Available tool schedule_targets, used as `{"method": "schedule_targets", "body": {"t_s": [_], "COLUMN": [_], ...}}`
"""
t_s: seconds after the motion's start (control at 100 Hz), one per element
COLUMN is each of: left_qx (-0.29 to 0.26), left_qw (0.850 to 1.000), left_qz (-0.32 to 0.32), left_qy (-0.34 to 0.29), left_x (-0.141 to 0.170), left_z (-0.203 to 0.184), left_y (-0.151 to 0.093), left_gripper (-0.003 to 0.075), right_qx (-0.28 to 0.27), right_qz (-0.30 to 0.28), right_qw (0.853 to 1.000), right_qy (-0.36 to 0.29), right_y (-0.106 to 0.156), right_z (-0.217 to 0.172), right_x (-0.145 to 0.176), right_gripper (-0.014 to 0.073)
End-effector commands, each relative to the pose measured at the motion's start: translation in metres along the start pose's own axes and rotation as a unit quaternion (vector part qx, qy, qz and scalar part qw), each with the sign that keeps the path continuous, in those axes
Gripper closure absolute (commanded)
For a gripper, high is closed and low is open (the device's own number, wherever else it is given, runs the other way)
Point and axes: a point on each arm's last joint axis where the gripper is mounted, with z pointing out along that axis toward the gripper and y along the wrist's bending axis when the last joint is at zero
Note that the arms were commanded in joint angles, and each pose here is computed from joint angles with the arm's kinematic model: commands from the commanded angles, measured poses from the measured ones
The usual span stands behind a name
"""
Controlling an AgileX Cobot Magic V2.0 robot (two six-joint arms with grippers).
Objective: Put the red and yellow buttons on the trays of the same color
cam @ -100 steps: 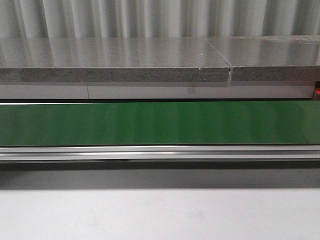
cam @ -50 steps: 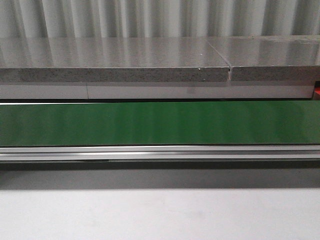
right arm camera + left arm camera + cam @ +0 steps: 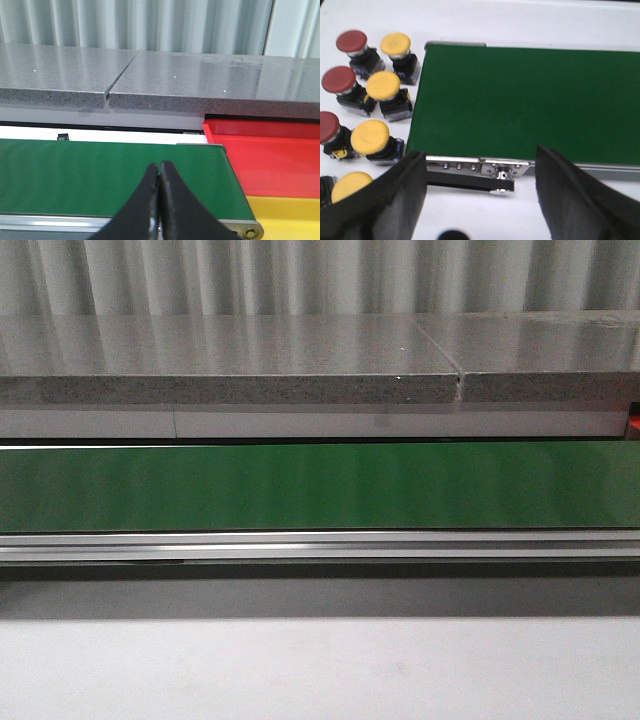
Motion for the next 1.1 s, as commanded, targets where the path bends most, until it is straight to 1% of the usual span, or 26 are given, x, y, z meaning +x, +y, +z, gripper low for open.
{"method": "schedule_targets", "body": {"t_s": [0.0,0.16,0.36,0.61,0.82,0.96,1.09], "left_qx": [-0.001,-0.026,-0.062,-0.113,-0.133,-0.134,-0.130], "left_qw": [1.000,0.996,0.985,0.967,0.954,0.947,0.943], "left_qz": [-0.022,-0.070,-0.130,-0.194,-0.226,-0.235,-0.241], "left_qy": [-0.011,0.043,0.092,0.117,0.143,0.174,0.187], "left_x": [-0.017,-0.022,-0.021,-0.012,-0.005,0.000,0.002], "left_z": [0.002,0.019,0.030,0.025,0.030,0.043,0.056], "left_y": [0.002,0.017,0.043,0.075,0.091,0.098,0.101], "left_gripper": [0.0252,0.0252,0.0252,0.0252,0.0258,0.0258,0.0258], "right_qx": [-0.003,-0.003,-0.003,-0.003,-0.003,-0.003,-0.003], "right_qz": [-0.005,-0.005,-0.005,-0.005,-0.005,-0.005,-0.005], "right_qw": [0.999,0.999,0.999,0.999,0.999,0.999,0.999], "right_qy": [-0.052,-0.052,-0.052,-0.052,-0.052,-0.052,-0.052], "right_y": [0.000,0.000,0.000,0.000,0.000,0.000,0.000], "right_z": [-0.001,-0.001,-0.001,-0.001,-0.001,-0.001,-0.001], "right_x": [-0.014,-0.014,-0.014,-0.014,-0.014,-0.014,-0.014], "right_gripper": [0.0662,0.0662,0.0662,0.0662,0.0662,0.0662,0.0662]}}
